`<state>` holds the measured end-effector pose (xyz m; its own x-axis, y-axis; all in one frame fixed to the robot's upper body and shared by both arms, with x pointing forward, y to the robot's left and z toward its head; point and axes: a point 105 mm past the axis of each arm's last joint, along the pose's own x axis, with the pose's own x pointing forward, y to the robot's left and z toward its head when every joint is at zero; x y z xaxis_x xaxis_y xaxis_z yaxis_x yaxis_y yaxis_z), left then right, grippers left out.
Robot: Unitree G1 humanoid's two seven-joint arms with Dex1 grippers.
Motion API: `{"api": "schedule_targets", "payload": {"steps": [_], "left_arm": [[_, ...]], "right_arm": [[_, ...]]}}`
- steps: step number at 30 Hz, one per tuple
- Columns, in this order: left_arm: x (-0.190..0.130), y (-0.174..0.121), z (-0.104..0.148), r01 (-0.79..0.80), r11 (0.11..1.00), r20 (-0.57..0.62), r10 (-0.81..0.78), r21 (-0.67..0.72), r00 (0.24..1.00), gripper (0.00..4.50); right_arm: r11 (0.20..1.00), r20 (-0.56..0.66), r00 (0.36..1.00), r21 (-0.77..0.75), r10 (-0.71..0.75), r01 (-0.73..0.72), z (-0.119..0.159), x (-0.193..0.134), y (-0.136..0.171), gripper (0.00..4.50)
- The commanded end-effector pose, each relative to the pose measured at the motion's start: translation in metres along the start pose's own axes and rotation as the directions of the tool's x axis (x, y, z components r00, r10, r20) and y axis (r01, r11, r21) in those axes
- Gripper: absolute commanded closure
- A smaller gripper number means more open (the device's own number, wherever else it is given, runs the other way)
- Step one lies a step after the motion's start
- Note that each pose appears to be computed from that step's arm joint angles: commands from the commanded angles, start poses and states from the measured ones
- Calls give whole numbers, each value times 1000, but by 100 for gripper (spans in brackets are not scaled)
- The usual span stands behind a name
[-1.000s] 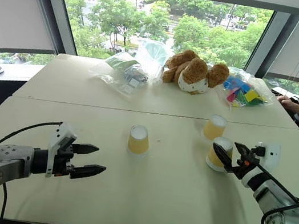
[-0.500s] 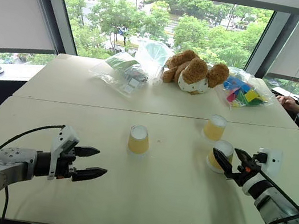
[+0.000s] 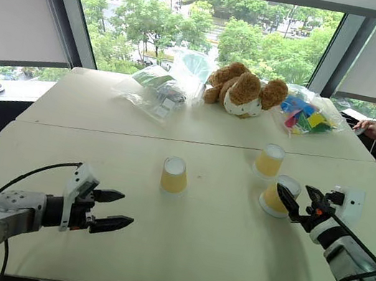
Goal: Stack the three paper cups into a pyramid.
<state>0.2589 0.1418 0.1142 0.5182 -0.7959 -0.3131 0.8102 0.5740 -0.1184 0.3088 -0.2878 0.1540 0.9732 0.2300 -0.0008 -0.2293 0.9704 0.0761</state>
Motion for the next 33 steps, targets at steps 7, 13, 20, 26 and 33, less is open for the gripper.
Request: {"api": "schedule_targets", "payload": {"steps": [7,13,20,26,33], "left_arm": [[0,-5,1,17,1000,6,-17,15,1000,9],[0,-6,-2,21,1000,1,-21,6,1000,9],[5,-5,0,35,999,3,-35,9,999,9],[4,-6,-2,28,1000,1,-28,7,1000,9],[2,-6,-2,2,1000,11,-2,5,1000,9]], "right_arm": [[1000,53,998,-17,22,-22,17,-11,10,0],[999,78,997,-32,10,-7,27,-21,14,0],[999,27,999,-19,44,-43,17,-19,21,0],[999,0,999,-7,52,-52,5,-6,17,0],[999,5,999,-21,43,-42,2,12,8,0]]}}
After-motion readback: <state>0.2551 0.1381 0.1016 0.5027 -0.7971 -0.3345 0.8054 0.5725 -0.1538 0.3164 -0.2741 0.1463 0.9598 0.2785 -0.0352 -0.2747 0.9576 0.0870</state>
